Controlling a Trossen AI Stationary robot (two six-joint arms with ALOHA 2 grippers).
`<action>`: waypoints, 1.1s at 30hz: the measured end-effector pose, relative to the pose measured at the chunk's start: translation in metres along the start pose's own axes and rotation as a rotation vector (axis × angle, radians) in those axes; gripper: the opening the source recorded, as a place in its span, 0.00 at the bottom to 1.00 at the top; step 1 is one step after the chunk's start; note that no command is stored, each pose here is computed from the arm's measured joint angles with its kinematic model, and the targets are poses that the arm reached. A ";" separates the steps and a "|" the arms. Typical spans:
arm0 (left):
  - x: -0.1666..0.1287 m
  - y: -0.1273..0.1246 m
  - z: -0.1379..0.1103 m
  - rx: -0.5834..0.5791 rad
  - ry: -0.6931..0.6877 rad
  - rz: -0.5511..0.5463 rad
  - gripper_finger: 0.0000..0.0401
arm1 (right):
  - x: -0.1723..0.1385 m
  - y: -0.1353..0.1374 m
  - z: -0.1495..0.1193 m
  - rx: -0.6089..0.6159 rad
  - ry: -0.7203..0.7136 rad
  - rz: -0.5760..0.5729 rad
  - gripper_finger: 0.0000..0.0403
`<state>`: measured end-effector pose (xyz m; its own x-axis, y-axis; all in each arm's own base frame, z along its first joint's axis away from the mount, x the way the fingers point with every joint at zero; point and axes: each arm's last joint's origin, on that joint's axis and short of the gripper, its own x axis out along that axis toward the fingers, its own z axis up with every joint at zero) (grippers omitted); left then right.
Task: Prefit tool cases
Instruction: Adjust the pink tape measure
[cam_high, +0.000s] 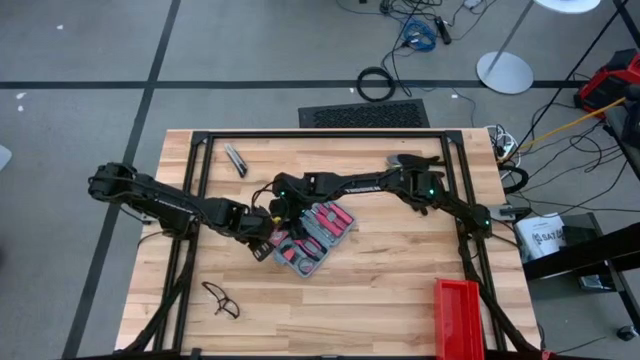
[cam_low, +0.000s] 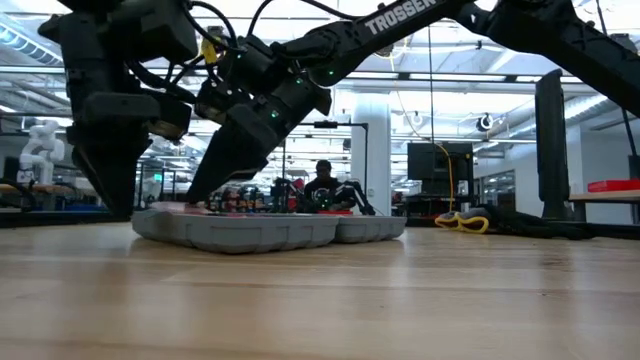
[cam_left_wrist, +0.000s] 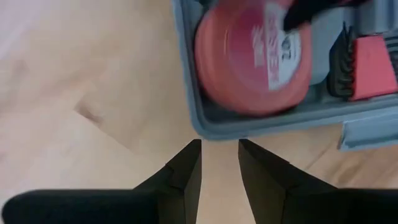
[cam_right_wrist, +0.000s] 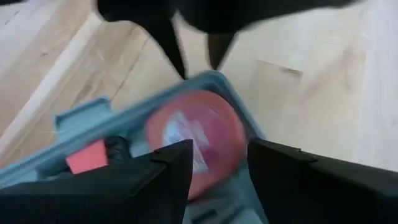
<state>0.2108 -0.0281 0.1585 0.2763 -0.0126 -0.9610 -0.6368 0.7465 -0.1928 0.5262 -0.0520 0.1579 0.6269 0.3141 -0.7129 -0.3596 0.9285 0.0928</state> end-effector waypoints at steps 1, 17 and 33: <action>0.000 0.000 0.000 0.000 -0.005 0.006 0.28 | 0.001 0.001 0.000 -0.002 0.000 0.002 0.35; -0.004 -0.003 0.002 0.004 0.016 -0.010 0.28 | 0.011 -0.001 0.001 0.007 -0.058 -0.012 0.34; -0.015 -0.003 0.003 0.006 0.027 0.074 0.28 | 0.025 -0.006 -0.012 0.084 -0.063 0.110 0.25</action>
<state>0.2108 -0.0279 0.1737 0.2087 0.0245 -0.9777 -0.6507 0.7498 -0.1201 0.5355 -0.0519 0.1312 0.6304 0.4240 -0.6503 -0.3707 0.9004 0.2277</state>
